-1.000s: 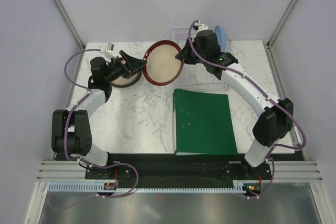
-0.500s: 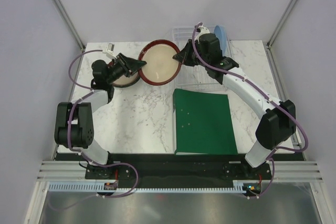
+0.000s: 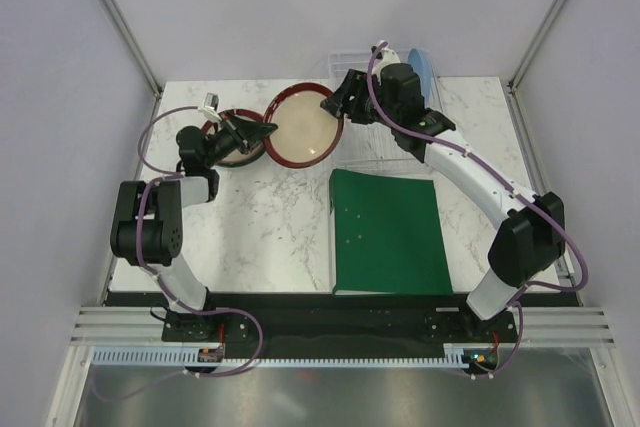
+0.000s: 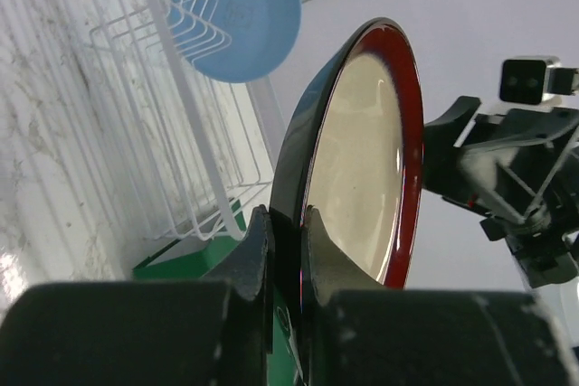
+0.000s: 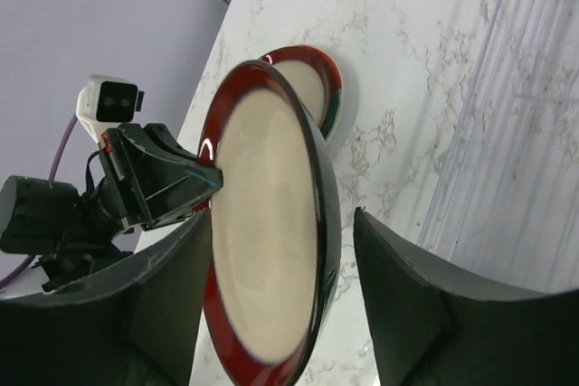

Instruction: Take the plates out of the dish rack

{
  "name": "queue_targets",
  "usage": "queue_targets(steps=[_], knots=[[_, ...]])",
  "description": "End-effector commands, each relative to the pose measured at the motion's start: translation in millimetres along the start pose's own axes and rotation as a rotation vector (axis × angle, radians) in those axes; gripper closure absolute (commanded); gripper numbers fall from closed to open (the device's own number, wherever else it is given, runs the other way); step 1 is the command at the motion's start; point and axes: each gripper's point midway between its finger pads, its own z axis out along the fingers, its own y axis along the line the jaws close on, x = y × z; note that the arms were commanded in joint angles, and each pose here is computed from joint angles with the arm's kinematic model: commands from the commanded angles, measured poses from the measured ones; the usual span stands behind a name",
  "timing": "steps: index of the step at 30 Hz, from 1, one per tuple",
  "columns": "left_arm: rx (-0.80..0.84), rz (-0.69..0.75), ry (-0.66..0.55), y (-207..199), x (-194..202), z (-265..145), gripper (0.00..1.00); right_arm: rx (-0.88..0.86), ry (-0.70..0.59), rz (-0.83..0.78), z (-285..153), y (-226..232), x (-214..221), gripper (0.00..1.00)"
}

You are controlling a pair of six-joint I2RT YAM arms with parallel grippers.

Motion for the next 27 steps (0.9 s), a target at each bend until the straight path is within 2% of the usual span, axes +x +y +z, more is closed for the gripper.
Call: queue_targets(steps=[1, 3, 4, 5, 6, 7, 8, 11, 12, 14, 20, 27], knots=[[0.039, 0.134, -0.047, -30, -26, -13, 0.98, -0.020, -0.177, -0.093, -35, 33, -63, 0.29], [-0.018, 0.133, -0.058, -24, -33, -19, 0.98, 0.041, -0.210, -0.132, -39, 22, -74, 0.27], [-0.018, 0.183, -0.068, -32, -39, -20, 0.98, 0.065, -0.202, -0.147, -42, 17, -74, 0.27], [-0.061, 0.168, -0.075, -25, -43, -25, 0.98, 0.146, -0.247, -0.182, -46, 5, -88, 0.27], [-0.082, 0.178, -0.084, -24, -47, -28, 0.98, 0.197, -0.238, -0.205, -50, -4, -87, 0.27], [-0.087, 0.252, -0.098, -35, -55, -30, 0.98, 0.244, -0.252, -0.226, -54, -11, -93, 0.27], [-0.175, 0.216, -0.108, -19, -61, -39, 0.98, 0.300, -0.277, -0.277, -62, -17, -103, 0.25], [-0.292, 0.351, -0.157, -21, -87, -51, 0.98, 0.483, -0.324, -0.343, -80, -45, -124, 0.24], [-0.367, 0.327, -0.141, -9, -85, -58, 0.98, 0.546, -0.326, -0.377, -85, -55, -128, 0.24], [-0.422, 0.396, -0.167, -7, -102, -64, 0.98, 0.584, -0.333, -0.390, -90, -66, -137, 0.24], [-0.585, 0.380, -0.202, 35, -127, -88, 0.98, 0.655, -0.331, -0.393, -98, -93, -144, 0.24], [-0.715, 0.344, -0.208, 92, -137, -100, 0.98, 0.717, -0.296, -0.433, -95, -127, -154, 0.26]])
